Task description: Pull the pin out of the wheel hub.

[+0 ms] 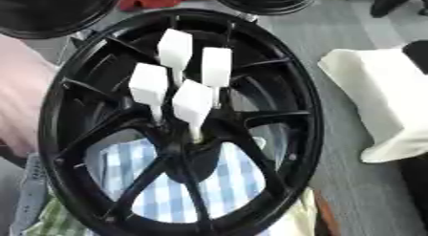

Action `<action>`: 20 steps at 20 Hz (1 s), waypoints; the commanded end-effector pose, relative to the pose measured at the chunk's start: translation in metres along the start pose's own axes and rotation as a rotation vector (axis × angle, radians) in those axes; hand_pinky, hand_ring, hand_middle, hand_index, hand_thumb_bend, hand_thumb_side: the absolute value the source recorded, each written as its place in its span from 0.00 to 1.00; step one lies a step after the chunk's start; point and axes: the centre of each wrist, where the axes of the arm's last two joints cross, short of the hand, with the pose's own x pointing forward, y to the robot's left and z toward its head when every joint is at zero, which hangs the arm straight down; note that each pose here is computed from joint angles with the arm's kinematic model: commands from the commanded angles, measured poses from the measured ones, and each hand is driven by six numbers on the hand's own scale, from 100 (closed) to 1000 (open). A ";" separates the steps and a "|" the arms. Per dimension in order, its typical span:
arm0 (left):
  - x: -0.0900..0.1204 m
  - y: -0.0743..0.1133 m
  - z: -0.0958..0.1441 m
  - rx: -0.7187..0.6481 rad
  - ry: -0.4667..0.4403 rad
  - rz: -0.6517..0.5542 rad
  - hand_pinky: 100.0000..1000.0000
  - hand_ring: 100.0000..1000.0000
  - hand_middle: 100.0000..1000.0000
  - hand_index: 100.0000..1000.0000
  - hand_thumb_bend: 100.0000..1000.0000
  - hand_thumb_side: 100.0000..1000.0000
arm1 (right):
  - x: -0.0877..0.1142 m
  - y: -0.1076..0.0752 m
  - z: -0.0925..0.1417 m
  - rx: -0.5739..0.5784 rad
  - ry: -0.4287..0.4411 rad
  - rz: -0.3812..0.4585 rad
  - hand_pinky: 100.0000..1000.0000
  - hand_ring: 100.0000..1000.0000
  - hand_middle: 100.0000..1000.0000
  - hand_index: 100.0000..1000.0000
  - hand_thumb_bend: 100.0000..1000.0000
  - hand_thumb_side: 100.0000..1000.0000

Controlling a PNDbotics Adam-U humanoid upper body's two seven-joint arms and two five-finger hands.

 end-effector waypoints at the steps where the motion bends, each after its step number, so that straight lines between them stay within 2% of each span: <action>1: 0.010 0.000 -0.006 -0.031 -0.039 -0.009 0.72 0.75 0.65 0.72 0.11 0.77 | 0.006 -0.012 -0.003 0.081 -0.014 0.050 0.82 0.83 0.72 0.79 0.00 0.29; 11: 0.010 0.000 -0.006 -0.043 -0.033 -0.008 0.72 0.75 0.65 0.72 0.10 0.78 | 0.016 -0.017 -0.032 0.136 -0.094 0.034 0.81 0.82 0.72 0.79 0.00 0.33; 20: 0.009 0.000 -0.005 -0.044 -0.025 -0.008 0.72 0.75 0.65 0.72 0.10 0.78 | 0.027 -0.024 -0.058 0.079 -0.081 -0.021 0.81 0.82 0.72 0.79 0.00 0.32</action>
